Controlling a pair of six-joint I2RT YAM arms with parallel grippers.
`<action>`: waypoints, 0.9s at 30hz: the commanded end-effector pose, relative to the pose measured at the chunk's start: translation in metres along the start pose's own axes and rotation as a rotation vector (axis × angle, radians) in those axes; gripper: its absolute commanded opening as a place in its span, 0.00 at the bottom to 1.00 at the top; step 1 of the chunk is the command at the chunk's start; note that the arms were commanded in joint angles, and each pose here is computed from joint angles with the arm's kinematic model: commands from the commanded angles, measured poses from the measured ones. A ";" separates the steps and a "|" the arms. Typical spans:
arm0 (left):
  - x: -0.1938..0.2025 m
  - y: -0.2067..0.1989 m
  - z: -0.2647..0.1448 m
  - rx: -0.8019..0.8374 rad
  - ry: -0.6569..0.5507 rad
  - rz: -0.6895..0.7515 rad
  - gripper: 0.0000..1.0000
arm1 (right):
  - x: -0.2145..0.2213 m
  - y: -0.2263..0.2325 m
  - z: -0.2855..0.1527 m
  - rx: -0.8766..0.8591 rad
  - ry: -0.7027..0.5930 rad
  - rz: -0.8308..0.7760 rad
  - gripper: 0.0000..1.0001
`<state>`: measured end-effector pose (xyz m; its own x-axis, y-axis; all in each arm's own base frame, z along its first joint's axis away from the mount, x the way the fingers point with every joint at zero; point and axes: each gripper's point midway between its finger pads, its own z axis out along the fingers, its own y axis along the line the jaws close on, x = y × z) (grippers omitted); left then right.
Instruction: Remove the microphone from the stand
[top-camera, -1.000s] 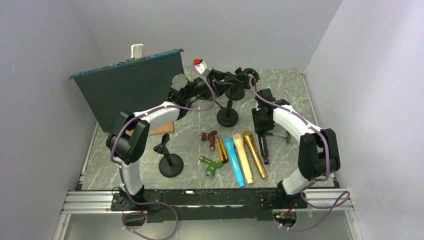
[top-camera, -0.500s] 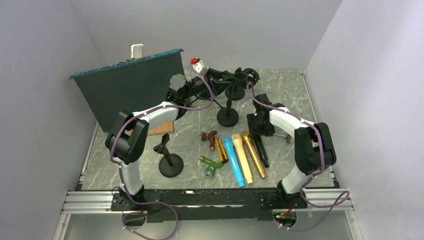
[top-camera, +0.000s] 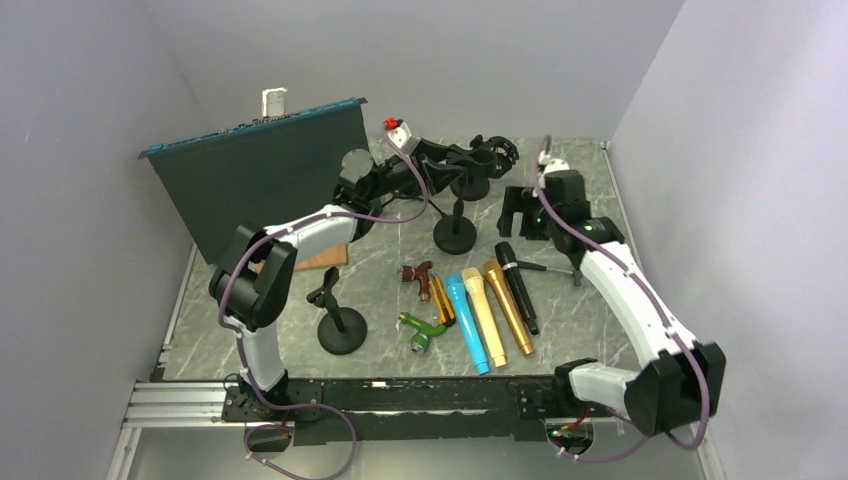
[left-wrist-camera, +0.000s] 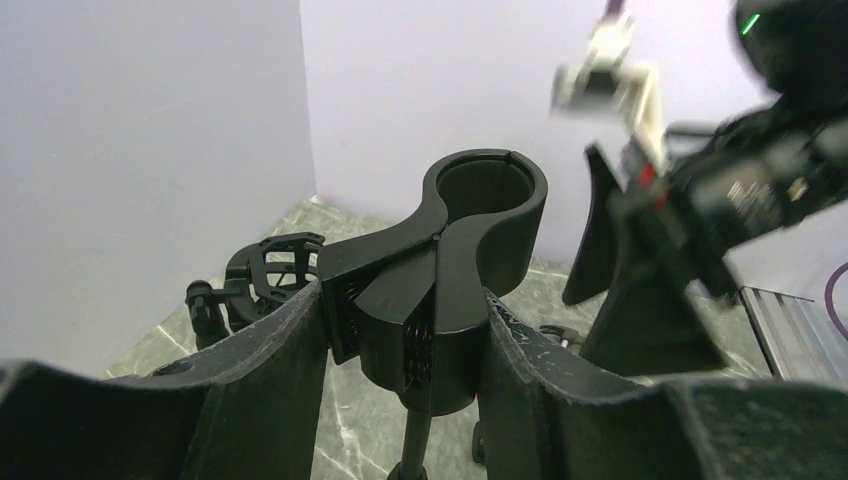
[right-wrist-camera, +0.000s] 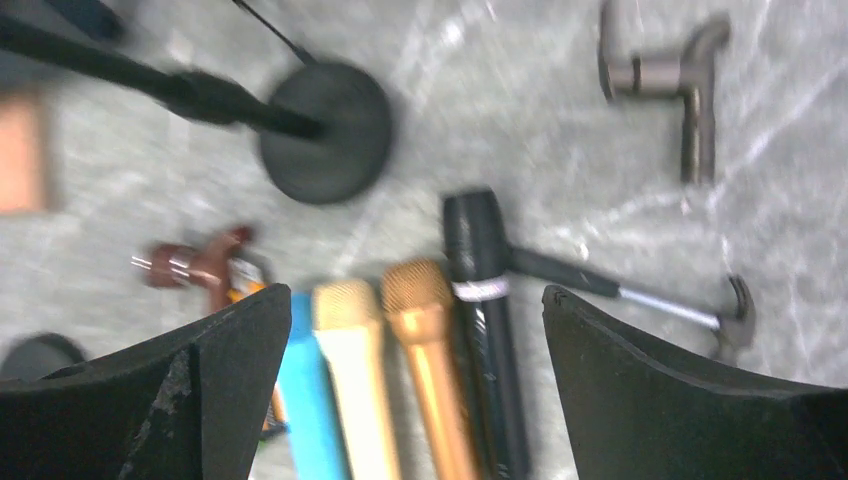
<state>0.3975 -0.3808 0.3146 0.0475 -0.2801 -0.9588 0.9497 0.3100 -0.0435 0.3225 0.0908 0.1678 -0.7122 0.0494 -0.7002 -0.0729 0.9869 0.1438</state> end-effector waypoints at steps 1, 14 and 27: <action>-0.007 -0.013 -0.001 0.023 0.019 -0.009 0.47 | -0.090 0.043 -0.057 -0.254 -0.312 0.164 0.99; 0.003 -0.019 -0.002 0.000 0.064 -0.003 0.49 | -0.175 0.123 -0.098 -0.778 -0.439 0.425 0.99; 0.008 -0.026 -0.001 -0.045 0.072 0.030 0.49 | -0.133 0.119 -0.044 -0.667 -0.279 0.417 0.85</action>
<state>0.3842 -0.3868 0.3006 0.0411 -0.2078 -0.9773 0.9343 0.3546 -0.0361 0.3848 0.1833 0.3262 -0.5255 0.5478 -0.6510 -0.3026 0.5948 0.7448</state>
